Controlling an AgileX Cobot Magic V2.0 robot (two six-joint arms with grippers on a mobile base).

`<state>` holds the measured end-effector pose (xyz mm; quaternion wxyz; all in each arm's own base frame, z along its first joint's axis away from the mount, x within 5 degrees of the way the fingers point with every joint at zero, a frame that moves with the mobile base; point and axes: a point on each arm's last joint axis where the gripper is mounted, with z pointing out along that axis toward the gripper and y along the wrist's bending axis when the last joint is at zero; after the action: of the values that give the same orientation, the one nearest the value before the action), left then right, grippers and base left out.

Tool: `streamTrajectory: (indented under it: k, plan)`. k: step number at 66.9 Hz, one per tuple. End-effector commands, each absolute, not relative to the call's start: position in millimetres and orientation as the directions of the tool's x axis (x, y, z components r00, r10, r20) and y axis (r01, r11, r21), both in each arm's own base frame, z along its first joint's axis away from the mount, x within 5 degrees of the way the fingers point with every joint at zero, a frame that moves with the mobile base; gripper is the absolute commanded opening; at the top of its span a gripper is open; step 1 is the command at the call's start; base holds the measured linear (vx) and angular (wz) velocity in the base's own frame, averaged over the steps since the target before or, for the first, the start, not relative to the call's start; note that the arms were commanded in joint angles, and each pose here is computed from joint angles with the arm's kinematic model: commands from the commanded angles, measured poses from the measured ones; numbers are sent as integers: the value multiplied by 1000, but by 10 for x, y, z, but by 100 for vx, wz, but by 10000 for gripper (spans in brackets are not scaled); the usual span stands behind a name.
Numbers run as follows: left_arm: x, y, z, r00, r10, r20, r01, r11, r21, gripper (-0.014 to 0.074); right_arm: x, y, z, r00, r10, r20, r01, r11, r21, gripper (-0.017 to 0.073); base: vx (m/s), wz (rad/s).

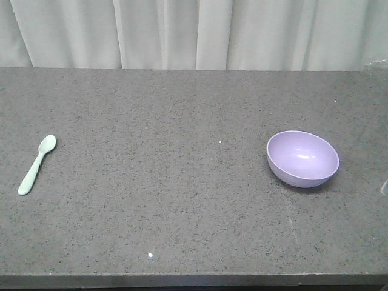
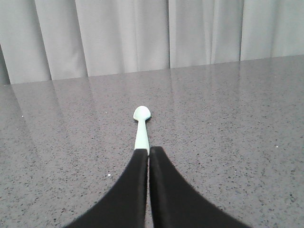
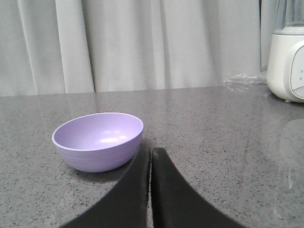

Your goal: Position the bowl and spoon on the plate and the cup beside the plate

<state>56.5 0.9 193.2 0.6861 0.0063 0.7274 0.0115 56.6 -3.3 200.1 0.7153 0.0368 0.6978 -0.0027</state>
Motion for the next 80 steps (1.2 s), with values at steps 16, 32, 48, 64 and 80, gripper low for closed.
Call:
streamTrajectory:
  k: [16, 32, 48, 64, 80]
  plan:
    - [561, 4, 2021, 19, 18, -1000, -3, 1000, 18, -6, 556, -31, 2056, 102, 38, -994, 51, 998, 44, -3, 0, 0]
    - [561, 4, 2021, 19, 18, -1000, -3, 1000, 18, -6, 556, -31, 2056, 102, 38, -994, 51, 998, 44, -3, 0, 0]
    - [561, 4, 2021, 19, 18, -1000, -3, 1000, 18, -6, 556, -31, 2057, 103, 38, -994, 51, 998, 44, -3, 0, 0]
    - [561, 4, 2021, 19, 18, -1000, -3, 1000, 18, -6, 556, -31, 2057, 103, 38, -994, 51, 998, 44, -3, 0, 0]
    - [561, 4, 2021, 19, 18, -1000, -3, 1000, 18, -6, 556, -31, 2057, 103, 38, -994, 51, 998, 44, -3, 0, 0]
